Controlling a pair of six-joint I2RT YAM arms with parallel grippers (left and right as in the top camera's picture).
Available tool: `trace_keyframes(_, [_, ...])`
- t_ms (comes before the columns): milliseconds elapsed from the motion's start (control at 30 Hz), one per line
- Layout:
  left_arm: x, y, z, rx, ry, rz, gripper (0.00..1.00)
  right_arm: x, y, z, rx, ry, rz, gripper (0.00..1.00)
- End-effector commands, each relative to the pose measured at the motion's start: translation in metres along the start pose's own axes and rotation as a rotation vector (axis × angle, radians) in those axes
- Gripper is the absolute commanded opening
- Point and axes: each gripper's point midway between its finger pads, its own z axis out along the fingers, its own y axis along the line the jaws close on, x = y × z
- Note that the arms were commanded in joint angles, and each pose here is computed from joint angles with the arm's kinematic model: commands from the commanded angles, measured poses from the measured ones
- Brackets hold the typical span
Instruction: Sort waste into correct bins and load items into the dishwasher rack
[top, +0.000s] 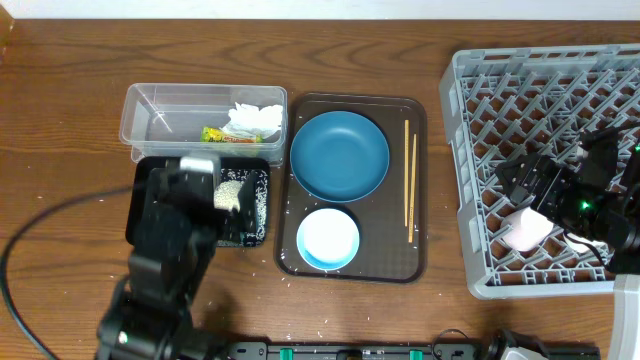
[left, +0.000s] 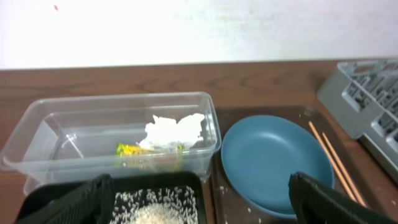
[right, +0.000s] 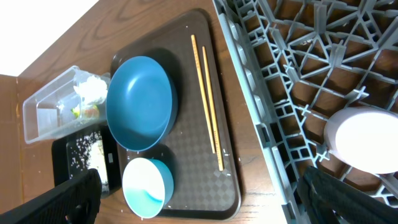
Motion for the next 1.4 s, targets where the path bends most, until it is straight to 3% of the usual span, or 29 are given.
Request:
trace_keyframes(0, [0.02,0.008,-0.007,-0.017,-0.059,-0.007,0.91,0.002,0.002,0.001,-0.001,0.008,-0.02,0.99])
trace_keyframes(400, [0.076,0.017,-0.009,0.001,-0.189,-0.024,0.92,0.002,0.002,0.001,-0.001,0.008,-0.02,0.99])
trace_keyframes(733, [0.125,0.02,0.025,0.008,-0.204,-0.058,0.91,0.002,0.002,0.001,-0.001,0.008,-0.02,0.99])
trace_keyframes(1367, [0.123,0.02,0.025,0.009,-0.21,-0.059,0.92,0.002,0.002,0.001,-0.003,0.009,-0.019,0.99])
